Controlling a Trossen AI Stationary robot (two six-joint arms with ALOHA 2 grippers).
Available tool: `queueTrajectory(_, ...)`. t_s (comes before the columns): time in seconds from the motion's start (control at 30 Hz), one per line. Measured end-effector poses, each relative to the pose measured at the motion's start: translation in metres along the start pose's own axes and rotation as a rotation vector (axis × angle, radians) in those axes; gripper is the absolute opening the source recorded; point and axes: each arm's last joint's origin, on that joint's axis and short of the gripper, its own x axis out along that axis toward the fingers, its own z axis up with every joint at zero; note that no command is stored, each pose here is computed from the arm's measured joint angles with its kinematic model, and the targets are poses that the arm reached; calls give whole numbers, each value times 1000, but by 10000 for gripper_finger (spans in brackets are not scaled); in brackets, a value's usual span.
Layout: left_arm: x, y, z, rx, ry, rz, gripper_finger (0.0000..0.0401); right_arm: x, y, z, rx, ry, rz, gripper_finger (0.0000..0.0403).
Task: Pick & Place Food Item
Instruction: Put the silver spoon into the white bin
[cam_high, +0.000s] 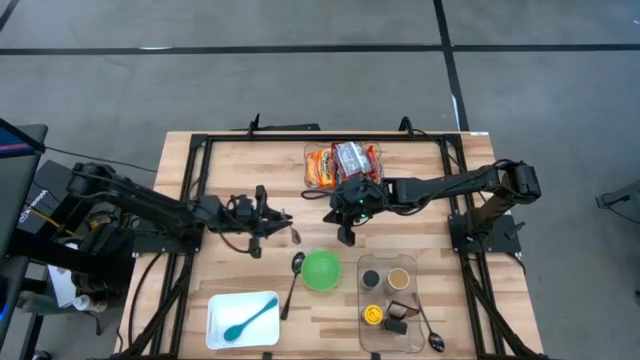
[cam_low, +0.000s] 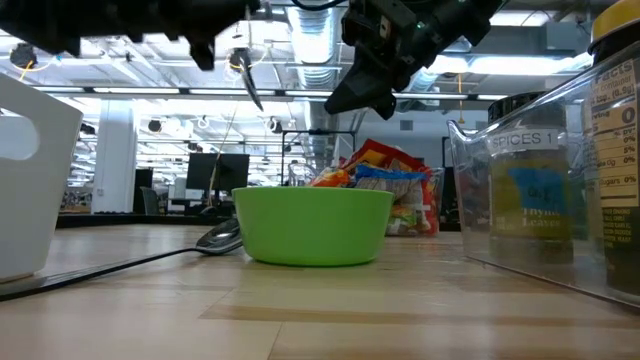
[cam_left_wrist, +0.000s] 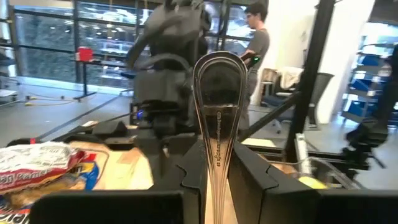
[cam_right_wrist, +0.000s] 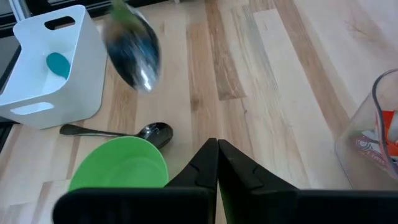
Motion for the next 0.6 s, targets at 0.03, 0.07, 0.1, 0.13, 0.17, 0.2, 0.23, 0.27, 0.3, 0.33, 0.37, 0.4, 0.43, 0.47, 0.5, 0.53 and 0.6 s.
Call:
queueTrajectory(0.03, -4, -2, 4, -2, -2, -11, 39, 0, 0, 0, 0, 0, -1, 3)
queueTrajectory(0.07, -8, -4, 8, -4, -5, -23, 39, 0, 0, 0, 0, 0, -1, 3)
queueTrajectory(0.1, -12, -6, 12, -6, -6, -36, 39, 0, 0, 0, 0, 0, -1, 3)
queueTrajectory(0.13, -17, -7, 16, -9, -6, -48, 37, 0, 0, 0, 0, 0, -1, 3)
queueTrajectory(0.17, -21, -9, 19, -15, -8, -62, 35, 0, 0, 0, -1, 0, -1, 3)
queueTrajectory(0.2, -26, -11, 23, -28, -11, -75, 35, 0, 0, 0, -2, 0, -1, 3)
queueTrajectory(0.23, -31, -12, 27, -47, -18, -88, 35, 0, 0, 0, -2, 0, -1, 3)
queueTrajectory(0.27, -36, -14, 31, -73, -25, -106, 35, 0, 0, 0, -2, 0, -1, 3)
queueTrajectory(0.3, -40, -16, 35, -93, -34, -132, 35, 0, 0, 0, -2, 0, -1, 3)
queueTrajectory(0.33, -45, -17, 39, -119, -44, -163, 35, 0, -1, 0, -1, 0, -1, 3)
queueTrajectory(0.37, -49, -19, 43, -151, -58, -204, 35, 0, -1, 0, 0, 0, -3, 3)
queueTrajectory(0.4, -53, -21, 46, -178, -70, -248, 37, 0, -1, 0, 0, -1, -3, 4)
queueTrajectory(0.43, -57, -23, 49, -204, -79, -292, 38, 0, -2, 0, 2, -1, -5, 4)
queueTrajectory(0.47, -60, -25, 52, -226, -88, -335, 38, 0, -3, 0, 4, 0, -7, 4)
queueTrajectory(0.5, -63, -27, 54, -245, -90, -370, 38, 0, -3, 0, 6, 1, -7, 4)
queueTrajectory(0.53, -65, -29, 56, -260, -88, -399, 37, 0, -4, 0, 7, 2, -8, 4)
queueTrajectory(0.6, -68, -33, 61, -298, -77, -445, 35, 0, -3, 0, 6, 1, -8, 4)
